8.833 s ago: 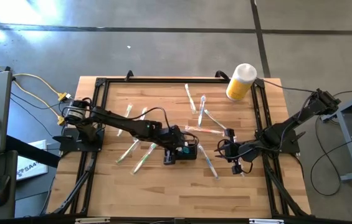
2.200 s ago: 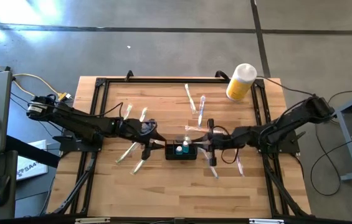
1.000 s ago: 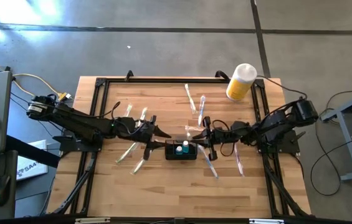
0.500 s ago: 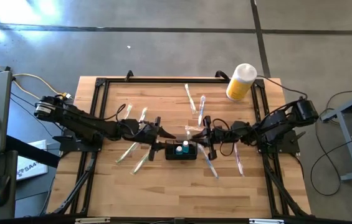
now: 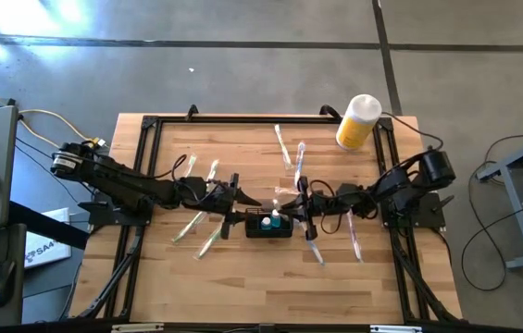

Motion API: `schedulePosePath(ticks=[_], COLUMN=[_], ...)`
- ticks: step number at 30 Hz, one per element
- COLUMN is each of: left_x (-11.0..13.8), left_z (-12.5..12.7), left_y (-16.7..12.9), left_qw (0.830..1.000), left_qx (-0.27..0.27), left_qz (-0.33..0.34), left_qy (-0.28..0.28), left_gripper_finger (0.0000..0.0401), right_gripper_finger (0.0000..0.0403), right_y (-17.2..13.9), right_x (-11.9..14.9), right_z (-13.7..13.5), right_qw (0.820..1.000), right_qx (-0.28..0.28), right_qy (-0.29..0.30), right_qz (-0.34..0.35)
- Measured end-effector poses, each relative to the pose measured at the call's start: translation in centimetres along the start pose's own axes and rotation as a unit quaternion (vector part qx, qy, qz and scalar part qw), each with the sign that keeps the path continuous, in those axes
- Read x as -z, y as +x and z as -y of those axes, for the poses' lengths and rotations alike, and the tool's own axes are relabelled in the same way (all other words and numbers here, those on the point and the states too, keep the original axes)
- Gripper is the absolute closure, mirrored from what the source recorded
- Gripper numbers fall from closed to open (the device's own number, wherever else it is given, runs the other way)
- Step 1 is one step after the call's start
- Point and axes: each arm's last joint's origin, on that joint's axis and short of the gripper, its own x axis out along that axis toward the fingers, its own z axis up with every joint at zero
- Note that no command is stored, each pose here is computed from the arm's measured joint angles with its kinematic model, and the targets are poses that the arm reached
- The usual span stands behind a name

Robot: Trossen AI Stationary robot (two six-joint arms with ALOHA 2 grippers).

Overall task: Pick & Place toothbrushing station
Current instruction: Put the green toothbrush into the wire organizer

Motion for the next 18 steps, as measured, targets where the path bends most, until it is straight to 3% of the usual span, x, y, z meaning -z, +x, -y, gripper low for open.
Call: schedulePosePath(ticks=[18], left_x=[-0.23], left_z=[0.02], left_y=[0.00], left_qw=[1.000], left_qx=[0.000], left_qz=[0.012], left_qy=[0.000], left_gripper_finger=[0.0253], right_gripper_finger=[0.0378], right_y=[-0.03], right_x=[0.81], right_z=[0.38], right_qw=[0.999], right_qx=[0.014], right_qy=[0.007], right_qz=[-0.036])
